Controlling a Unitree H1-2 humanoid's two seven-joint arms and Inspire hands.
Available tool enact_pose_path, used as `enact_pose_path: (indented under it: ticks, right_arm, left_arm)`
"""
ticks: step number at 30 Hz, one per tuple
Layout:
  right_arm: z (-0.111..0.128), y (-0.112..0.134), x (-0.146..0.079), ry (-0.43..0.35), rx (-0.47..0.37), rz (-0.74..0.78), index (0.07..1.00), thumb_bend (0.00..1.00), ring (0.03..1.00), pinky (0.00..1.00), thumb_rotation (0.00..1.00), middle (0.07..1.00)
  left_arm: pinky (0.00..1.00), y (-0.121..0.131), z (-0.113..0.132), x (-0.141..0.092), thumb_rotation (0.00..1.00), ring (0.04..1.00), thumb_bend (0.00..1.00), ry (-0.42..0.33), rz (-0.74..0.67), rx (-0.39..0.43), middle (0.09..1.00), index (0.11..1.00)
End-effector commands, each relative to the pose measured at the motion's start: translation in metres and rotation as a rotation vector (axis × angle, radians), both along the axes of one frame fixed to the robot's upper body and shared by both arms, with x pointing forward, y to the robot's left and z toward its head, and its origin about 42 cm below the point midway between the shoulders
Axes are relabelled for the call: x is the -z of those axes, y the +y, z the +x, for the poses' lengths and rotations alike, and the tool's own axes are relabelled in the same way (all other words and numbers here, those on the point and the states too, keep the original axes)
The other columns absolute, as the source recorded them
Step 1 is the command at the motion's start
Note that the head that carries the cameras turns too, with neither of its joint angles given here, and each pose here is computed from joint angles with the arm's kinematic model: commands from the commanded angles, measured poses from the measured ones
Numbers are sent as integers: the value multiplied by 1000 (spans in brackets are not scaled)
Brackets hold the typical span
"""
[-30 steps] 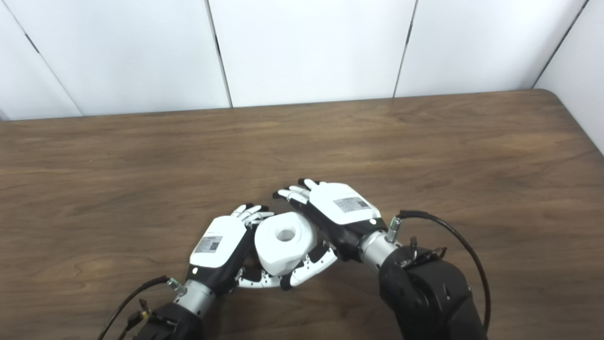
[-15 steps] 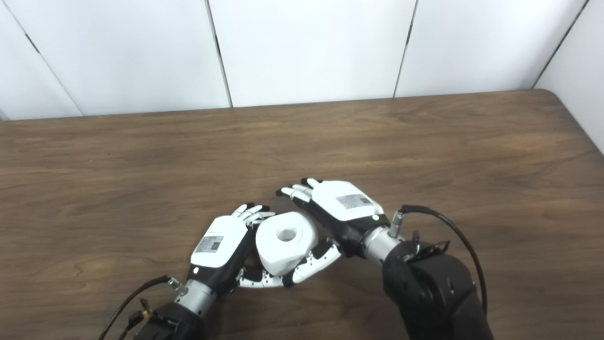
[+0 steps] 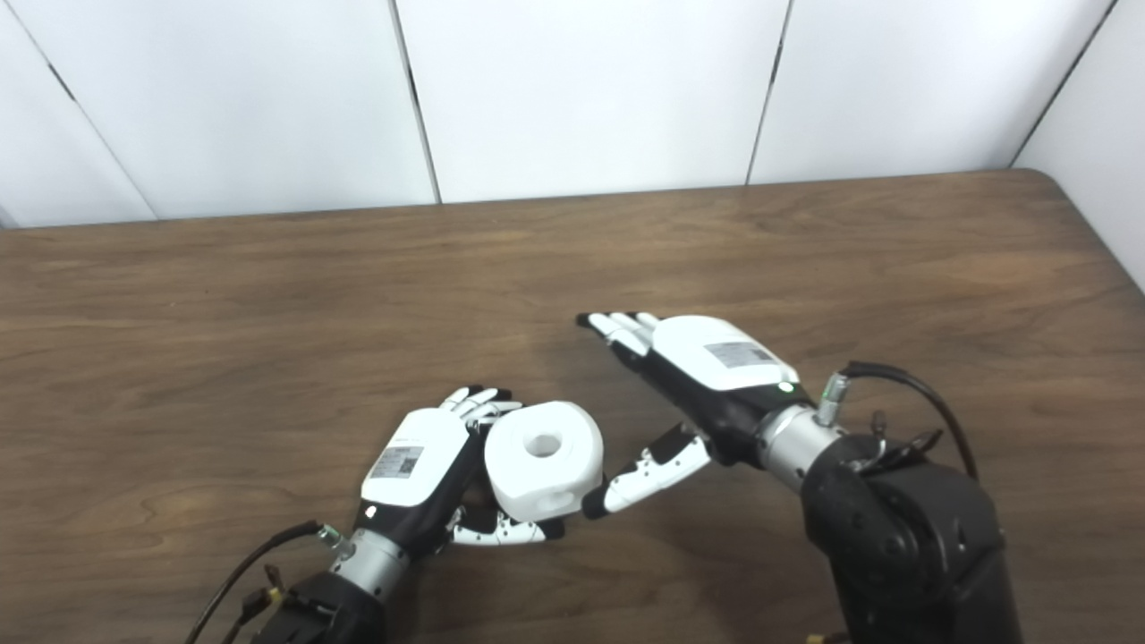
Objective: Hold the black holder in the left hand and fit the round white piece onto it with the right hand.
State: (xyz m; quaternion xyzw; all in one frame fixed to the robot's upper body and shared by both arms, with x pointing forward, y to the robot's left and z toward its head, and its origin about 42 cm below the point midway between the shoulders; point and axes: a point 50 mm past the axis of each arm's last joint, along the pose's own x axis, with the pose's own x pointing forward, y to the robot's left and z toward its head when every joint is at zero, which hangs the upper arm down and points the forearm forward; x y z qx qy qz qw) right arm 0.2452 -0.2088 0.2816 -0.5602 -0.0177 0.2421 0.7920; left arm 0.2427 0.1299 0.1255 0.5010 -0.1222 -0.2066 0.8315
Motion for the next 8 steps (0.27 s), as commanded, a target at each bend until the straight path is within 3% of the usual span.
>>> enact_pose_path:
  ticks: [1,8]
  right_arm:
    - [-1,-1,-19,-67,-10,5,1000,1000,1000,1000,545,992]
    - [-1,-6,-24,-40,-6,-23,1000,1000,1000,1000,569,998]
  left_arm:
    - [929,6,-3,13,52,883,522,74,63,14,789,486]
    - [924,12,0,9,60,888,522,106,46,-23,796,492]
